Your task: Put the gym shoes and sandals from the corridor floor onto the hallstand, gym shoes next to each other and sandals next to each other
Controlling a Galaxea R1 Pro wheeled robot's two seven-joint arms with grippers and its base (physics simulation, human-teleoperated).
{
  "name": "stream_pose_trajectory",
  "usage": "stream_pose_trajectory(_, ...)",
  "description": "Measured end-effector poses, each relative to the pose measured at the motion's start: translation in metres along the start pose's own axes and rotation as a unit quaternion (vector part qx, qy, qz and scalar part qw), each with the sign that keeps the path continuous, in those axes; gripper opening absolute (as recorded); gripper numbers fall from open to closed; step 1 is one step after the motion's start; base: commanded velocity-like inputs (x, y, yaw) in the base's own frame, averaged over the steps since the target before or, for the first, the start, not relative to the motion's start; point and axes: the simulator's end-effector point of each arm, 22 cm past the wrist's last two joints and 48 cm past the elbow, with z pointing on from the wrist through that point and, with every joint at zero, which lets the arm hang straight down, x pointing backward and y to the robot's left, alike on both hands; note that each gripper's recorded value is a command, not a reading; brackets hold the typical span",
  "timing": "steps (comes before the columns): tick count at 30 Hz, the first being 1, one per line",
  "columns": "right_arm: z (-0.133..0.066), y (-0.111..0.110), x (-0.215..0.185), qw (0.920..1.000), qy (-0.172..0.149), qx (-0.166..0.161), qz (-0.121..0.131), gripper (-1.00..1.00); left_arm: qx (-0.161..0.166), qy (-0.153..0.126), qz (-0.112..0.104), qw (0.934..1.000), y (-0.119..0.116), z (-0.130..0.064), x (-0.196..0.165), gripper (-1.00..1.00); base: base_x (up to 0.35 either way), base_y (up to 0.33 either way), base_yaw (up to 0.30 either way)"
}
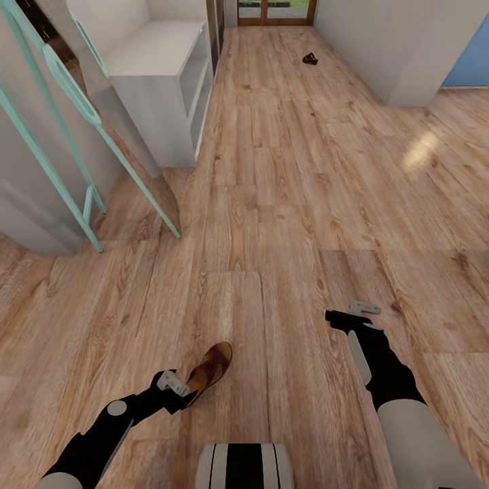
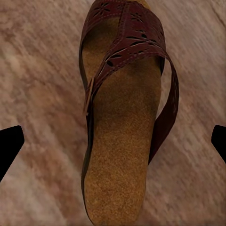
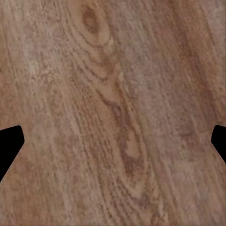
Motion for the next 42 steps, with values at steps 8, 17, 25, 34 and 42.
stream_pose_trajectory(8,0.0001,0.0001,0.0001,1.0,0.0,0.0,0.0,1.0,0.0,0.0,0.0,1.0,0.0001,0.0,-0.0003,1.0,-0.015,0.069,-0.087)
stream_pose_trajectory(17,0.0002,-0.0004,0.0002,1.0,0.0,0.0,0.0,1.0,0.0,0.0,0.0,1.0,0.0001,0.0001,-0.0003,1.0,-0.075,0.257,-0.272)
stream_pose_trajectory(25,0.0,-0.0005,0.0,1.0,0.0,0.0,0.0,1.0,0.0,0.0,0.0,1.0,0.0,0.0001,-0.0003,1.0,-0.031,0.098,-0.297)
stream_pose_trajectory(34,0.0,-0.0008,-0.0002,1.0,0.0,0.0,0.001,1.0,0.001,0.005,-0.003,1.0,-0.0016,0.0003,0.0054,1.0,-0.002,0.007,-0.176)
stream_pose_trajectory(42,0.0,-0.0003,-0.0003,1.0,0.0,0.0,0.001,1.0,0.002,0.007,-0.005,1.0,-0.0026,0.0006,0.0075,1.0,0.0,0.0,-0.009)
